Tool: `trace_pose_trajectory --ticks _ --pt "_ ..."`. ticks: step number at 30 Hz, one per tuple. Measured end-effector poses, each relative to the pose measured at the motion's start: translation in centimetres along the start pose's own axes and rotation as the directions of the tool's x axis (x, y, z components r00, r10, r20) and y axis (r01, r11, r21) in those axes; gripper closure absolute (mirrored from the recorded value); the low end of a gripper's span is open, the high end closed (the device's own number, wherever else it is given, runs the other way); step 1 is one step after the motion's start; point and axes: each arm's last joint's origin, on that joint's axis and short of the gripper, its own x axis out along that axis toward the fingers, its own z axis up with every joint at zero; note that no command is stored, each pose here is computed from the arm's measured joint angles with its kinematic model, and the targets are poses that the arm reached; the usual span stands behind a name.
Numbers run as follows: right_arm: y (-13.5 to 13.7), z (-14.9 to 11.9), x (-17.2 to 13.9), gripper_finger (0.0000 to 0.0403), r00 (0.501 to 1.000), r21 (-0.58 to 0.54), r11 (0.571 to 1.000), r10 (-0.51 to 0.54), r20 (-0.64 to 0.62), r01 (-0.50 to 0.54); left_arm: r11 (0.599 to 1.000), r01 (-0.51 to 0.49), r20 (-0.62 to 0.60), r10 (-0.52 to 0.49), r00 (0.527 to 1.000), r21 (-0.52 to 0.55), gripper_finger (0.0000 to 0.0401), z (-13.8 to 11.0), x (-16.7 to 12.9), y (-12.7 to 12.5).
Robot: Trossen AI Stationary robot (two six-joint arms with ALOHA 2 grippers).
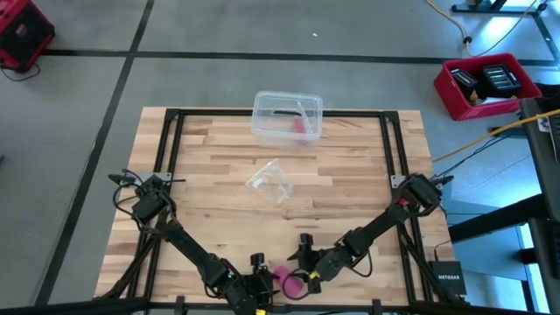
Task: Roll bandage
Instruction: Roll the pink bandage
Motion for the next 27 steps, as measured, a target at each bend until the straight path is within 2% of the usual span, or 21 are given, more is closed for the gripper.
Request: trace_pose_trajectory --ticks 18,24,27 --pt "0.0 -1.1 1.0 0.0171 1.000 0.055 0.998 0.013 -0.002 -0.012 1.000 0.001 0.000 -0.001 1.000 -0.006 0.0226 -0.1 0.1 0.0" --pt "-0.4 -0.2 -0.6 0.0171 0.996 0.004 0.999 -0.034 -0.083 0.034 1.000 0.000 0.001 0.000 1.000 -0.016 0.0226 0.0 0.1 0.0" --pt "-0.3 0.9 -1.6 0.0171 0.997 0.009 0.999 -0.033 -0.076 0.034 1.000 0.000 0.001 0.000 1.000 -0.014 0.0226 0.0 0.1 0.0"
